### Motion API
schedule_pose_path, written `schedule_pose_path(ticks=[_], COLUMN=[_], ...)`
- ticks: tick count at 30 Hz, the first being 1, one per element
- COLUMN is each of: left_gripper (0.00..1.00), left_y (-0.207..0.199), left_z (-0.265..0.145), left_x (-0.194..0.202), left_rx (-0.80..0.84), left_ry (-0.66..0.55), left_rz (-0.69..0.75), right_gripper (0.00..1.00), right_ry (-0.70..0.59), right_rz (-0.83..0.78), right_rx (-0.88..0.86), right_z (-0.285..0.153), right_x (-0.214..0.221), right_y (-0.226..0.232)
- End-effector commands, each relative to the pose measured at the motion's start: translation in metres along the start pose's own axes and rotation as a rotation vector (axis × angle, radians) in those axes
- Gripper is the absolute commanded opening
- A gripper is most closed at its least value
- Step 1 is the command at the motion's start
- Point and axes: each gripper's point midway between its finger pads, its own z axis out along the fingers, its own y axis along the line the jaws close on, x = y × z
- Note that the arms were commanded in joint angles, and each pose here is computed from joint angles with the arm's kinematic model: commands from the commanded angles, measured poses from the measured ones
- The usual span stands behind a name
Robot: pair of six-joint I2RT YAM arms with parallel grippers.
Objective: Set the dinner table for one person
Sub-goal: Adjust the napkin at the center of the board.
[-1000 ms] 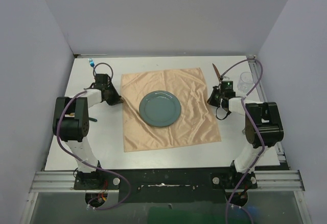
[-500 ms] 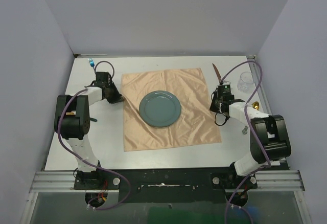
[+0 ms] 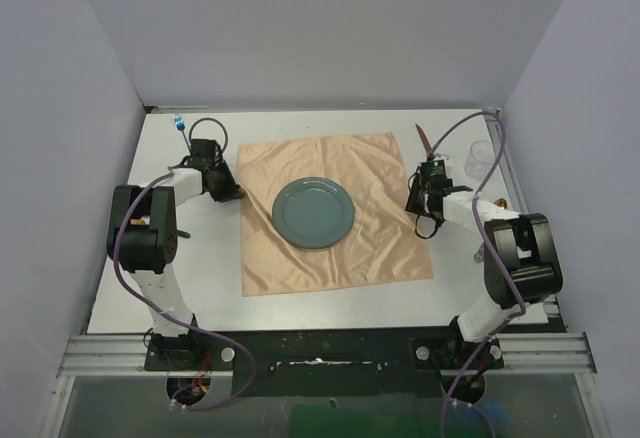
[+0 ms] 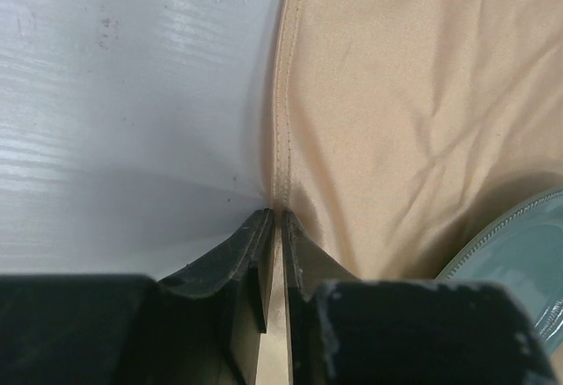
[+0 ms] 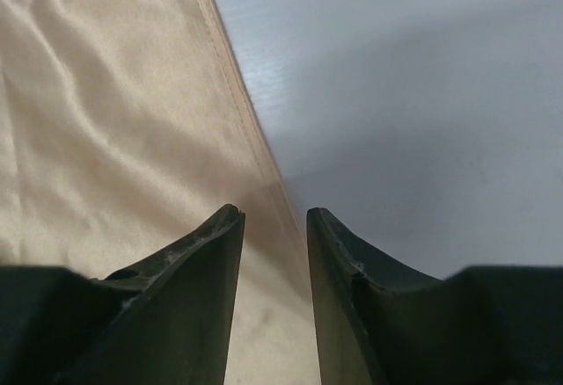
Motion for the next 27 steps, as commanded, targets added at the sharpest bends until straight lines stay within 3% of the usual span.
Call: schedule_pose_path(ticks=[1, 18, 20, 24, 27], left_gripper=[0.12, 0.1, 0.09, 0.05, 0.0], left_y=[0.04, 0.036, 0.036, 0.038, 0.039], left_z=[-0.001, 0.0, 0.001, 0.002, 0.004], left_x=[0.039, 0.035, 0.035, 0.036, 0.037], left_rx=[-0.155, -0.149, -0.15, -0.155, -0.158], left_ry=[0.099, 0.103, 0.103, 0.109, 0.112], left_rz=[0.003, 0.017, 0.019, 0.022, 0.023], right_gripper=[0.37, 0.36, 0.3, 0.01, 0.0], right_ry=[-0.107, -0.095, -0.083, -0.06, -0.049], right_rz=[-0.044, -0.129, -0.13, -0.126, -0.116], right_rx=[-0.011, 0.012, 0.013, 0.023, 0.038], right_z=[0.016, 0.065, 0.069, 0.071, 0.07], right_x=[-0.051, -0.083, -0.079, -0.067, -0.059], right_y=[0.018, 0.033, 0.032, 0.028, 0.023])
